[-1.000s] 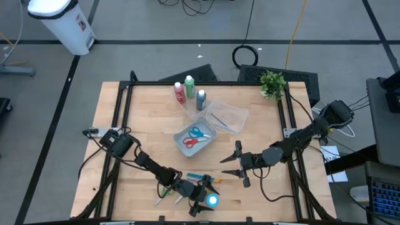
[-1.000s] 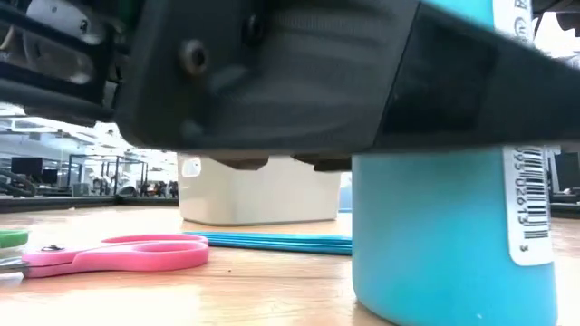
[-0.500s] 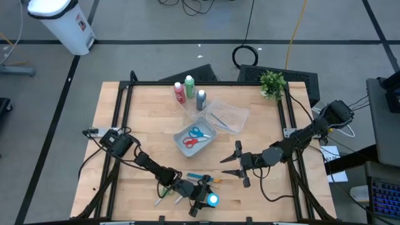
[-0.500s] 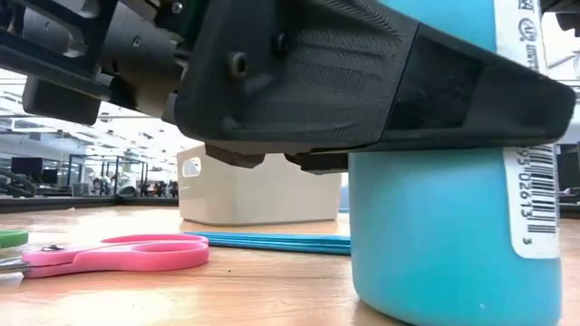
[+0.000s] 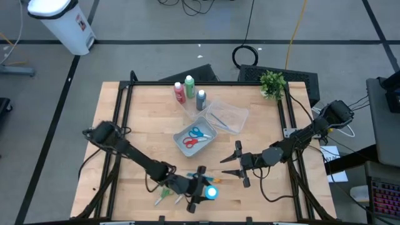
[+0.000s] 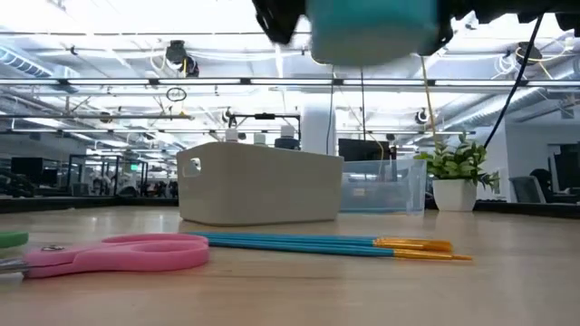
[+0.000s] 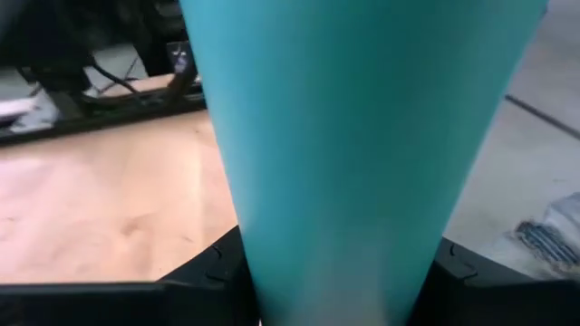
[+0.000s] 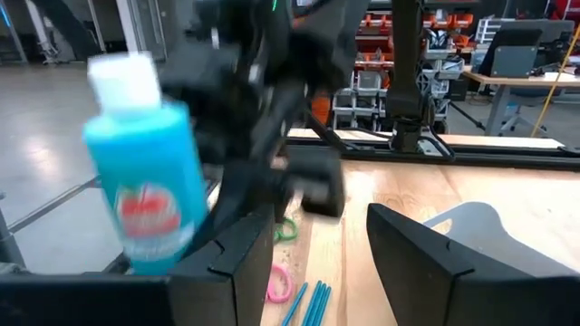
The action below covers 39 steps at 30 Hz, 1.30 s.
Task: Pick & Place Paint Supplies
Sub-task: Put the blue paint bottle into the left transparent bin
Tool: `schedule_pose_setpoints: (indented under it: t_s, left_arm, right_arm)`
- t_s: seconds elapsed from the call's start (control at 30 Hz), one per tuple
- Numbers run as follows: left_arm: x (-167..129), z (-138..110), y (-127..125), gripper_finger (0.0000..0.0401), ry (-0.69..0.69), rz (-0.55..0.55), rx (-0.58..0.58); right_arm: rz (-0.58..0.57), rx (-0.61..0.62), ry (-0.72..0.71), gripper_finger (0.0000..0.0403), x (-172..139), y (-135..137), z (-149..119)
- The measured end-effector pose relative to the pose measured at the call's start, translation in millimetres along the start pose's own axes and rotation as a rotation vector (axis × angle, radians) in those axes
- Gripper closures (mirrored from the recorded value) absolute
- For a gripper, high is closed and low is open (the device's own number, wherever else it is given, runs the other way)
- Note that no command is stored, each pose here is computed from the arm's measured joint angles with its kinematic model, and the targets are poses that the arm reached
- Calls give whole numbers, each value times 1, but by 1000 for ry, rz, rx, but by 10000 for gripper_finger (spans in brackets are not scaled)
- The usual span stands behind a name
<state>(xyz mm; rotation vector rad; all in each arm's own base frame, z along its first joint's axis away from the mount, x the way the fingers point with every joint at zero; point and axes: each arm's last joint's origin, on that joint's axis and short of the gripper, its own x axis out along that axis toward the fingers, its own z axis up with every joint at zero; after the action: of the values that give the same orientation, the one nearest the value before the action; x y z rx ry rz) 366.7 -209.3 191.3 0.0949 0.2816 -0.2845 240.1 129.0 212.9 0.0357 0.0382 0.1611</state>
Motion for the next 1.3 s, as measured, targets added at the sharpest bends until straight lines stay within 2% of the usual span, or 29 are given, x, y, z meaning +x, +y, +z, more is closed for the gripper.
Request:
schedule_pose_setpoints:
  t_s: [0.1,0.27,0.37,0.5,0.67,0.77,0.97,1.13,1.3]
  left_arm:
    - [-17,19,4,215,21,0,48]
    - [-39,50,13,216,-46,20,121]
    - [-47,55,24,219,-48,46,154]
    - [-54,43,48,220,-35,100,152]
    - [-67,15,82,220,-109,133,69]
    - [-81,-3,100,220,-142,171,45]
    - [-111,-20,133,212,-191,282,-34]
    - [-117,-29,148,204,-167,338,-55]
    - [-120,-27,163,212,-185,389,-42]
  right_arm:
    - [-2,-19,-10,234,0,0,1]
    - [-6,-41,-26,234,0,-1,3]
    - [-17,-57,-35,234,1,-4,4]
    - [-44,-67,-43,234,3,-11,5]
    - [-93,-100,-47,234,7,-24,6]
    - [-131,-107,-52,234,9,-34,7]
    - [-244,-98,-60,230,13,-64,9]
    - [-344,-27,-39,199,14,-95,8]
    - [-301,16,-10,145,14,-122,5]
